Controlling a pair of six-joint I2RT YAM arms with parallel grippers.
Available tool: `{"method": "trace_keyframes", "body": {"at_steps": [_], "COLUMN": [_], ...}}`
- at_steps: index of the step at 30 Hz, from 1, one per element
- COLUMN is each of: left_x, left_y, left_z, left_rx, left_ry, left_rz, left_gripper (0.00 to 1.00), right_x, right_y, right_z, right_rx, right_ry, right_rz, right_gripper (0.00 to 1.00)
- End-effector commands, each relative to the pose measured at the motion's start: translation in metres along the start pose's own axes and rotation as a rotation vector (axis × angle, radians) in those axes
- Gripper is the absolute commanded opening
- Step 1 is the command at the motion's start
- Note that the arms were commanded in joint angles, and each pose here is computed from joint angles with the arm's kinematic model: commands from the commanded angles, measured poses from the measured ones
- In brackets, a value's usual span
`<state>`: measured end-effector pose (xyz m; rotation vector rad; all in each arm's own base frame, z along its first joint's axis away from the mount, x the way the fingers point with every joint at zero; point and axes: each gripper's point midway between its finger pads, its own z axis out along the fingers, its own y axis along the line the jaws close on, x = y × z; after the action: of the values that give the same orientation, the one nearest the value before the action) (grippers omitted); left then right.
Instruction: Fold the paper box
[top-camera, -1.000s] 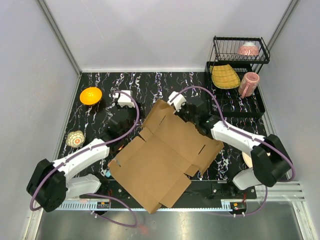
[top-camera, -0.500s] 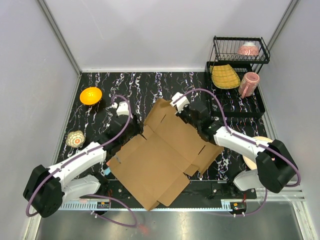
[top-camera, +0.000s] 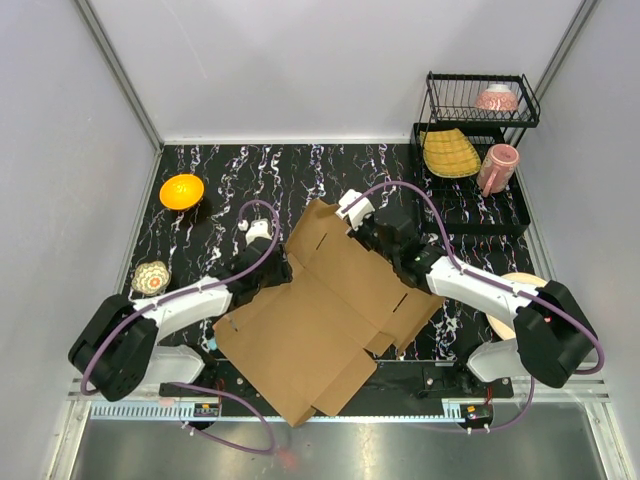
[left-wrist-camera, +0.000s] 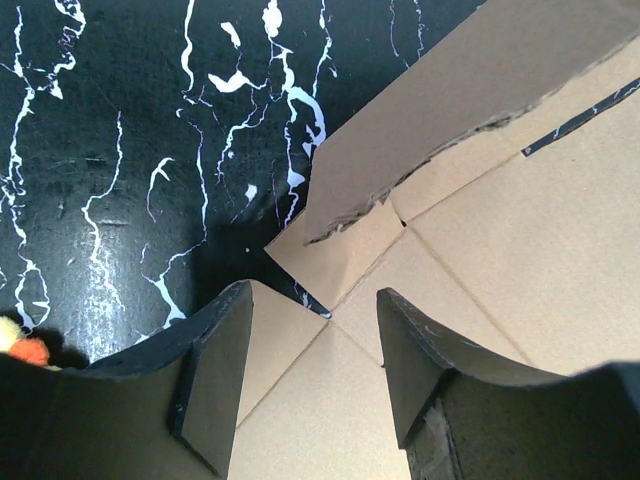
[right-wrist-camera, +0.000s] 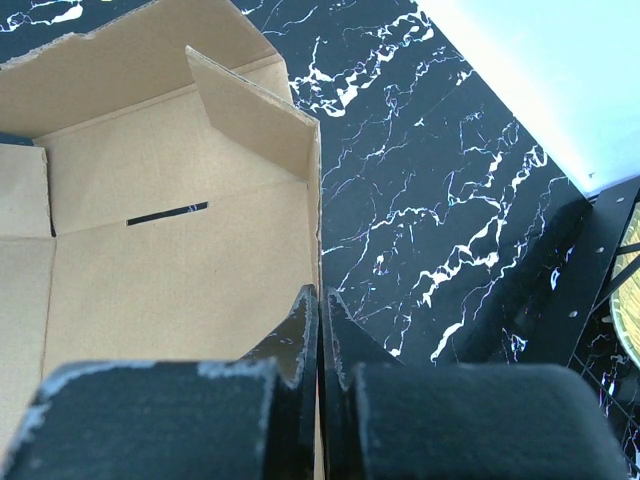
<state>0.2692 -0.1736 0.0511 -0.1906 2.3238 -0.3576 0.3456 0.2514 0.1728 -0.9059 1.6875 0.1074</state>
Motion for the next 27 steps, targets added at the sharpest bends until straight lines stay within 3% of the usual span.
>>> {"method": "trace_keyframes", "body": {"at_steps": [1,9,22,27], "left_x": [-0.021,-0.029,-0.023,-0.01], "left_y": [-0.016,-0.025,-0.061,-0.072], "left_z": [0.006,0.013,-0.005,-0.01], "left_rx": [0.035,0.038,0.271,0.316], "left_ry": [-0.073,-0.073,-0.125,-0.123], "left_rz": [-0.024,-0.005,0.036,0.091], "left_gripper": [0.56,0.53,0.24,0.17], "right_x": [-0.018,-0.017,-0.017,-0.017], "right_y": [-0.002,0.001,0.003,0.003], "right_z": [-0.002,-0.003,-0.002,-0.002], "right_rx": [0.024,0.021,0.019,0.02], "right_ry": [-0.065,-0.065,-0.062,-0.061], "right_rz": [-0.002,-0.011,-0.019,-0.023], "right_gripper": [0.01,0.01,0.01,0.01]}}
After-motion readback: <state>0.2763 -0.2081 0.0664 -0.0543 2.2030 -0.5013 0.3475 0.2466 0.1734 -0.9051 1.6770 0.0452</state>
